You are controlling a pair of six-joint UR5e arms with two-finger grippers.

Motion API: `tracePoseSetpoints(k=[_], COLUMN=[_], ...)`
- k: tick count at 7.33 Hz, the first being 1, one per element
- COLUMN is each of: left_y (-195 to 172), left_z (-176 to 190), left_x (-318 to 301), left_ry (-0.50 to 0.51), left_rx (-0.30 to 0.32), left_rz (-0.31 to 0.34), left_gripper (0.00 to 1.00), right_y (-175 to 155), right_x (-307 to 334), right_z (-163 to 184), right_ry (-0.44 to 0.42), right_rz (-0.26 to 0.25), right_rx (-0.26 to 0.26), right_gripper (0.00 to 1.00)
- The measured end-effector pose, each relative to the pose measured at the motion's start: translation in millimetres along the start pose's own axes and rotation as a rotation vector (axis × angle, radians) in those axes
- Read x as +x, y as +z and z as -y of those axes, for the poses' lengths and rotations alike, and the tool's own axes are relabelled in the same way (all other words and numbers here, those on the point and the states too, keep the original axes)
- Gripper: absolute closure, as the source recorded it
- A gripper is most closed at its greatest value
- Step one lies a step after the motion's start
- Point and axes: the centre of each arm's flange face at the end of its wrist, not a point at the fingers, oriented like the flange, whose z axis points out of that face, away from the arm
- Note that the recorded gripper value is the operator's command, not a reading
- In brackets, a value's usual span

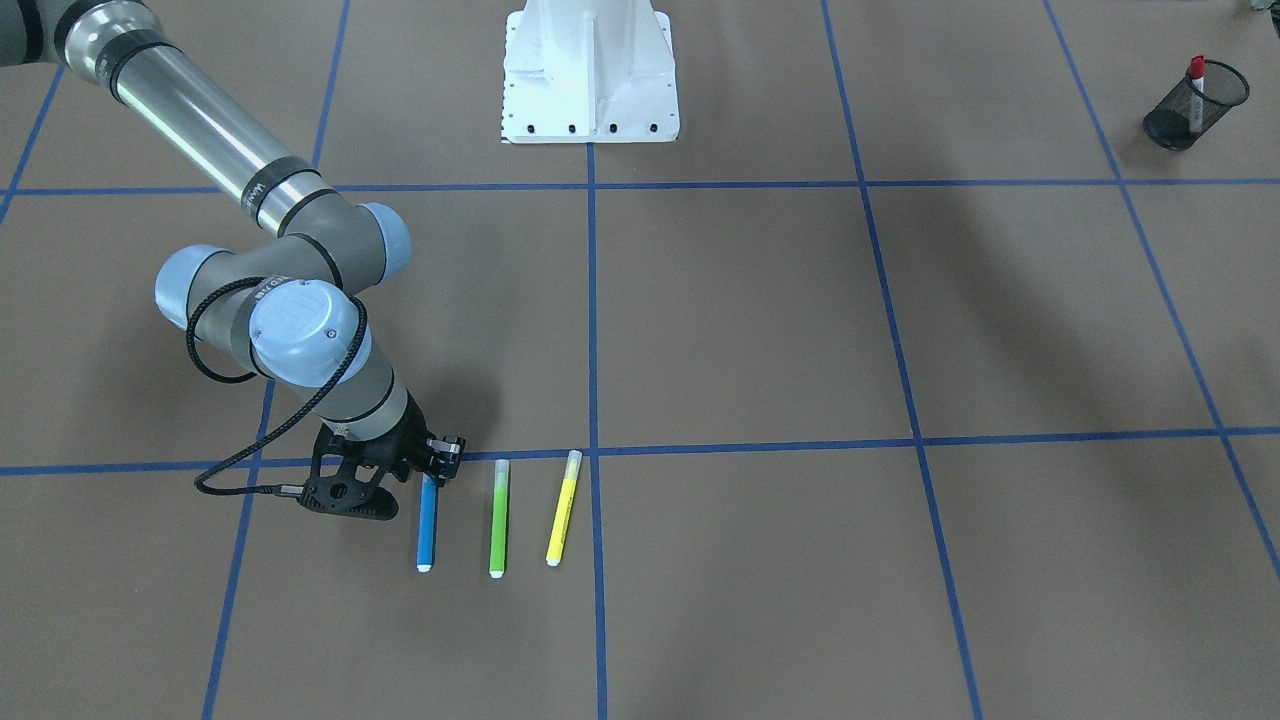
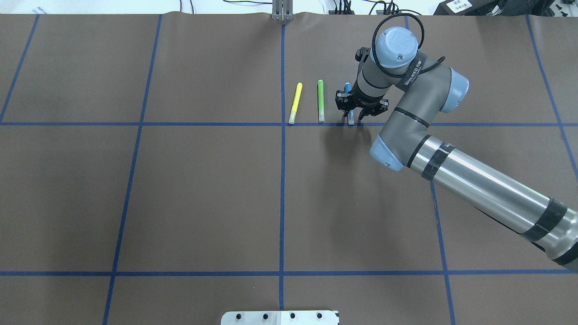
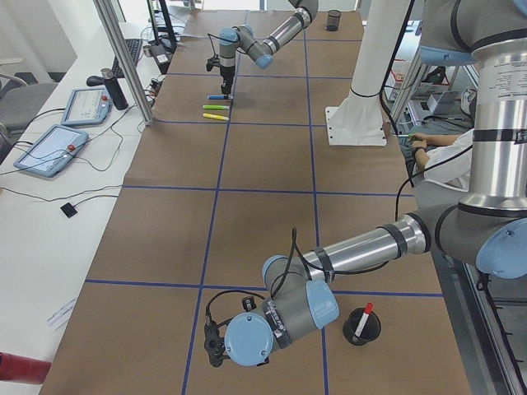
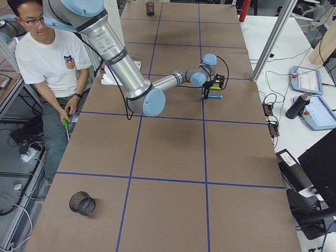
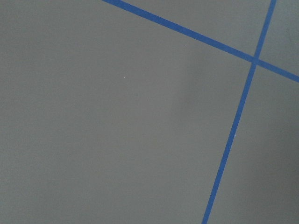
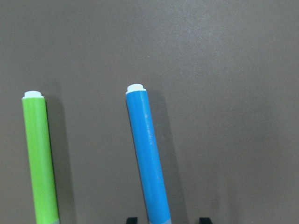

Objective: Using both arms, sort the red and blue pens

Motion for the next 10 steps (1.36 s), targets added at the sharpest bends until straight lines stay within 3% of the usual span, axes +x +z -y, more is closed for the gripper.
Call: tracePoseSetpoints(k=[2,3,4,8,10], left_y=[0,0,0,0,-1], left_z=[0,-1,-1,-1,0], left_x=[0,-1,-1,1,3], left_ry=[-0.001,-0.002,-0.003,-0.006,-0.004], left_rx=[0.000,-0.001,-0.001,0.001,0.004], left_rz=[-0.001,-0.001,-0.002,-0.019,-0.026], left_gripper=[0.00,0.00,0.00,0.00,0.00], right_y=[3,4,5,2,-31], right_x=[-1,-3,-3,-4,18], right_z=[-3,-6,-7,-8,16], right_ry=[-0.003,-0.006,-0.007,-0.008,0.030], right_rz=[-0.001,-0.001,-0.002,0.008,0.064], right_rx=[-0.004,-0.007,-0.008,-0.021,-0.080], right_gripper=[0.54,0.81,1.00,1.00,1.00])
